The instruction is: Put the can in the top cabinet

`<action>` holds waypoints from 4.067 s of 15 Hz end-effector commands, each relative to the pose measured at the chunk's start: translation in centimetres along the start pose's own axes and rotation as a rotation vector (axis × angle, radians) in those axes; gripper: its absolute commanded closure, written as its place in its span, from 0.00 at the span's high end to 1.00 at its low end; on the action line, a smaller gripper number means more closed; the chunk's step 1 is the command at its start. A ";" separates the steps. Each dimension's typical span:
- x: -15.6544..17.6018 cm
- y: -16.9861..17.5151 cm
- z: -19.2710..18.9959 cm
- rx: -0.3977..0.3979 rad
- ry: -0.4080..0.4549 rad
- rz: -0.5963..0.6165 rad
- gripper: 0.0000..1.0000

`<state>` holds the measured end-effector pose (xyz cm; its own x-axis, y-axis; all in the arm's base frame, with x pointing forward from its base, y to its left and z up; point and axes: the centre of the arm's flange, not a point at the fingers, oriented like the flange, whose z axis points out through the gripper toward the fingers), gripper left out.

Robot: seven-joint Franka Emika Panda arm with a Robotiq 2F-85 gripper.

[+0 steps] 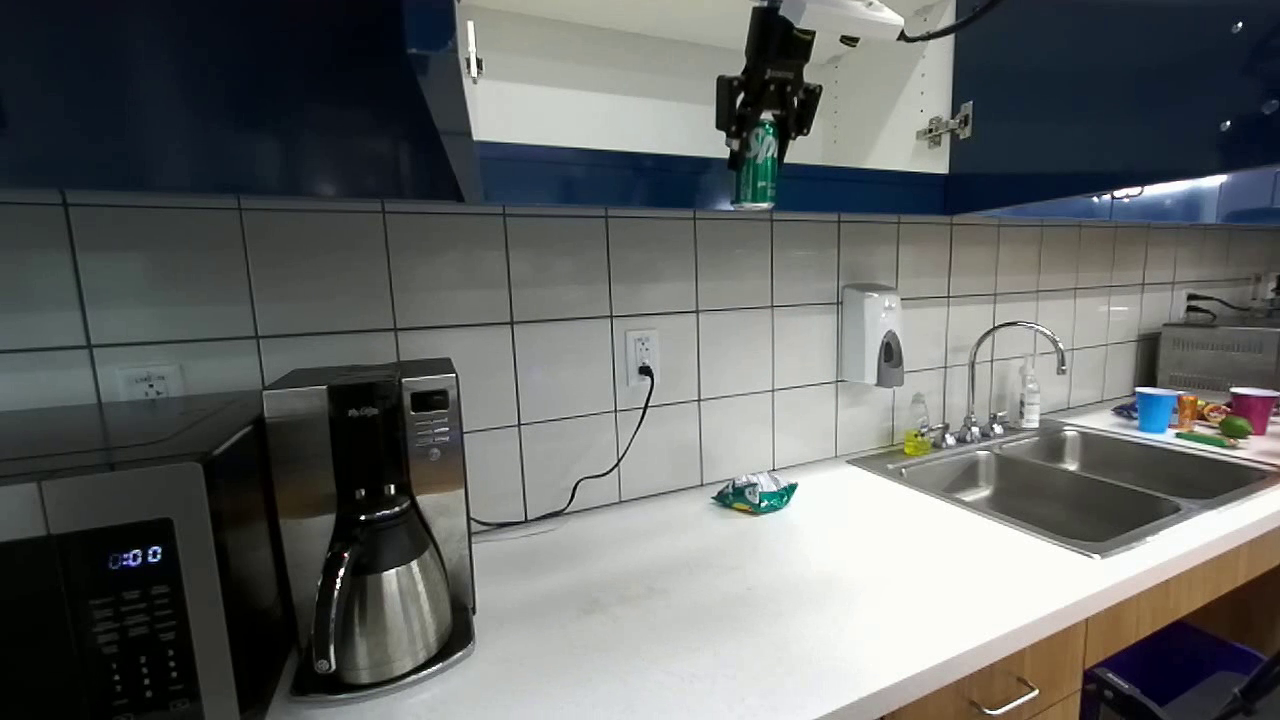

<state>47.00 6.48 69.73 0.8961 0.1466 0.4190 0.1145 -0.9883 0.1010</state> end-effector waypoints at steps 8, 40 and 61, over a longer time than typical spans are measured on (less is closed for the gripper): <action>7.8 -0.7 -4.3 0.016 0.021 0.047 0.40; 17.7 0.5 -5.3 0.025 -0.010 0.168 0.40; 16.2 1.0 -4.5 0.038 -0.025 0.171 1.00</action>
<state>60.23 8.14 79.76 0.9099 -0.0337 0.4134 -0.0365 -0.9993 -0.0011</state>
